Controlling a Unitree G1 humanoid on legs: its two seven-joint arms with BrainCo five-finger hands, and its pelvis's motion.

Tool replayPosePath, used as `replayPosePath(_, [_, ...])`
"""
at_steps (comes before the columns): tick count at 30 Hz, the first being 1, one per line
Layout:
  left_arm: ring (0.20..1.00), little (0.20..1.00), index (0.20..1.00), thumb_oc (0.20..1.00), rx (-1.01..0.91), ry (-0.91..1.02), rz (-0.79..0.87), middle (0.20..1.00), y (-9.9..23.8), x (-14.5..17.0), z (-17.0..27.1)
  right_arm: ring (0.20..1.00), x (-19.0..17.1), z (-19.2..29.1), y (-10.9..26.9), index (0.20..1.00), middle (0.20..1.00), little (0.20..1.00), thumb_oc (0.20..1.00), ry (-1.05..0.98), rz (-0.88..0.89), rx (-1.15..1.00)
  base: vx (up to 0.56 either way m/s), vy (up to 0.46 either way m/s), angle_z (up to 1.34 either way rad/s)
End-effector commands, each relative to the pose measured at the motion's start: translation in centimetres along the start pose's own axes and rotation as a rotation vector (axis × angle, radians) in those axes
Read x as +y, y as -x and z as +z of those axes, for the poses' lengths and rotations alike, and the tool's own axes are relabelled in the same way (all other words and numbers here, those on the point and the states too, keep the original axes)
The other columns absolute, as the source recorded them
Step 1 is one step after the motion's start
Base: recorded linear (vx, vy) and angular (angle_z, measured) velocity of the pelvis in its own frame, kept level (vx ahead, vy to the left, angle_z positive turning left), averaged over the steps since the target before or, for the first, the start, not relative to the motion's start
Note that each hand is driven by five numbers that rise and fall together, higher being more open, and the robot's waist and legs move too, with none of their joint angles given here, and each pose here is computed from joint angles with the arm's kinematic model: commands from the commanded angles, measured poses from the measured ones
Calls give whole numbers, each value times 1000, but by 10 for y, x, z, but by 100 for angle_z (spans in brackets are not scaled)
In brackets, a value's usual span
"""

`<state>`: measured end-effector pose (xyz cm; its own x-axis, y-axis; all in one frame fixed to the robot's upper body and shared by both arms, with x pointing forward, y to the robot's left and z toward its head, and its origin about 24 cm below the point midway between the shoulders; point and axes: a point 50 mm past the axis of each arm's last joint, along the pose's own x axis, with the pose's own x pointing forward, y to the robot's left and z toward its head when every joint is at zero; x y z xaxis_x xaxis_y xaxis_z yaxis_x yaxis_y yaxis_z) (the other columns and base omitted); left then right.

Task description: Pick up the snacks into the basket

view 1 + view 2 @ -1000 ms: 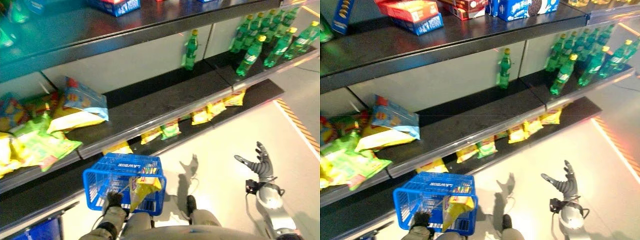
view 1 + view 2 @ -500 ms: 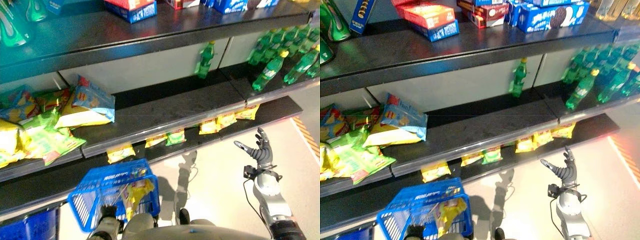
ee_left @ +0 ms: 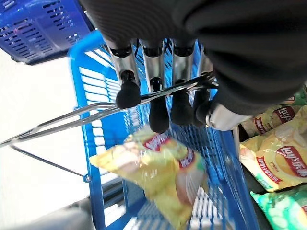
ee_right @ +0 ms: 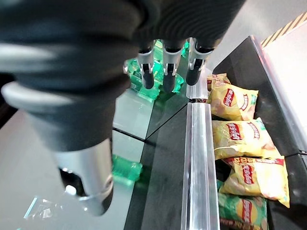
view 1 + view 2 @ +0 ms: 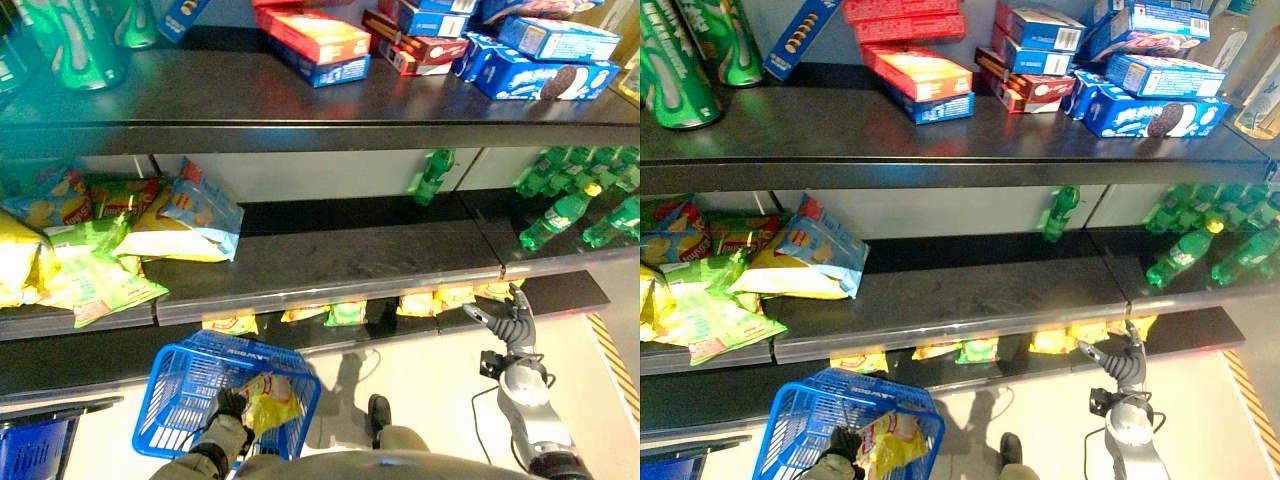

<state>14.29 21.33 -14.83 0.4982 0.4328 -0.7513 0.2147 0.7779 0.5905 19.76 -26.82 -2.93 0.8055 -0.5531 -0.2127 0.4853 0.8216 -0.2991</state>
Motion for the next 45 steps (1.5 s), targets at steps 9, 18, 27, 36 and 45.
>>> replayPosePath(9, [200, 200, 200, 200, -4, -13, -43, 200, 5, -16, -2, 1000, -49, 40, -20, 1000, 1000, 1000, 1000, 29, -197, -178, 49, -387, 49])
replayPosePath(18, [200, 200, 200, 200, -84, 13, -53, 200, 17, -39, 20, 1000, -70, 50, -19, 1000, 1000, 1000, 1000, 111, -234, -232, -88, -331, 51])
replayPosePath(27, [200, 200, 200, 200, 35, 65, -58, 200, 19, -40, -10, 1000, -31, 44, -12, 1000, 1000, 1000, 1000, 148, -28, -220, -5, -201, -25])
replayPosePath(36, [200, 200, 200, 200, 132, 8, -119, 200, 24, -47, -40, 1000, -17, 19, 3, 1000, 1000, 1000, 1000, 87, 18, -122, 1, -58, -22])
replayPosePath(45, [200, 200, 200, 200, -43, -34, -21, 200, 3, -9, 9, 1000, -19, 30, 0, 1000, 1000, 1000, 1000, 56, -5, -162, -67, -173, -30])
